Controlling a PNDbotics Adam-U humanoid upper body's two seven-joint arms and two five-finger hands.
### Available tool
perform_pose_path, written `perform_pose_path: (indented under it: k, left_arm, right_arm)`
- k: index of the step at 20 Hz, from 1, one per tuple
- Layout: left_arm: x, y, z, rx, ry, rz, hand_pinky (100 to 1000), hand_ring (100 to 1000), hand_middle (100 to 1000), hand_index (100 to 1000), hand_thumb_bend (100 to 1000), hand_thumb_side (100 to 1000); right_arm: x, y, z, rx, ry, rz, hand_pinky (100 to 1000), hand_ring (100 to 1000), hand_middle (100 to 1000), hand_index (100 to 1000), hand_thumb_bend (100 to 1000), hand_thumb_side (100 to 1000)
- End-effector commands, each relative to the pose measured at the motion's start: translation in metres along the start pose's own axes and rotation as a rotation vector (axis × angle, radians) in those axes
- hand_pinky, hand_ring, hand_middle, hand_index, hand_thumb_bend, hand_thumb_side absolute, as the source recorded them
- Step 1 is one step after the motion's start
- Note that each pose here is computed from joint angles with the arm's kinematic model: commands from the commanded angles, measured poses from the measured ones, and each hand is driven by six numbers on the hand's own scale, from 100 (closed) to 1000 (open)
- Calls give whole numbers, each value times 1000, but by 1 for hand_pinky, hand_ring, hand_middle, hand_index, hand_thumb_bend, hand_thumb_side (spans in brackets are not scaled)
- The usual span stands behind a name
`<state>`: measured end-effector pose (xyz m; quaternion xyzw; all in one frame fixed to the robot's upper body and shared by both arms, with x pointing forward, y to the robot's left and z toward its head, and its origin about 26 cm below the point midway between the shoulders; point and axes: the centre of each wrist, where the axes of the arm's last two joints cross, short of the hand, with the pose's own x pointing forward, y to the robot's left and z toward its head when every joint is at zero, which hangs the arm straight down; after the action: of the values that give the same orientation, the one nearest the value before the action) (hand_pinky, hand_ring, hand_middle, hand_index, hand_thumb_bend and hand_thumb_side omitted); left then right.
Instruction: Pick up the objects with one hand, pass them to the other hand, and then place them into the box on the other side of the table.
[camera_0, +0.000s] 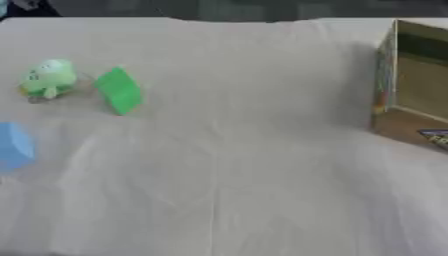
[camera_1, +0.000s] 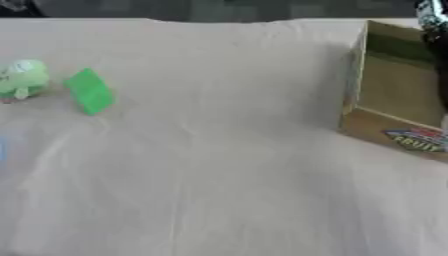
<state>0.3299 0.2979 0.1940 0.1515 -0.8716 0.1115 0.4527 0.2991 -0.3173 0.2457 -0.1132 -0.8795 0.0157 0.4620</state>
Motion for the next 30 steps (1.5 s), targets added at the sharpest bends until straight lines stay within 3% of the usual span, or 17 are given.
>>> perform_pose_path:
  k: [1, 7, 9, 16, 22, 27, 30]
  left_arm:
    - [25, 20, -16, -77, -56, -156, 710, 741, 752, 809, 258, 589]
    - [62, 57, -44, -294, 50, -526, 732, 761, 767, 835, 316, 536]
    - [73, 65, -53, -382, 119, -660, 739, 768, 771, 843, 323, 564]
    - [91, 69, -56, -644, 314, -924, 775, 802, 803, 881, 401, 607]
    - [85, 72, -58, -773, 425, -1025, 797, 825, 817, 903, 483, 631]
    - [66, 85, -65, -826, 534, -1129, 817, 843, 816, 889, 603, 540]
    - [52, 94, -74, -846, 602, -1152, 829, 852, 805, 860, 669, 397]
  right_arm:
    - [11, -6, -2, 1, -34, 37, 988, 979, 886, 1000, 100, 455]
    - [10, -10, 0, 0, -25, 67, 988, 979, 885, 1000, 100, 457]
    - [9, -11, 0, 2, -20, 79, 988, 979, 885, 1000, 100, 458]
    - [8, -14, 2, 6, -12, 109, 989, 979, 885, 1000, 100, 460]
    - [7, -14, 3, 11, -6, 118, 989, 979, 883, 1000, 100, 462]
    - [7, -13, 3, 19, -3, 115, 989, 980, 882, 1000, 100, 463]
    - [7, -12, 3, 21, -1, 113, 989, 980, 881, 1000, 100, 464]
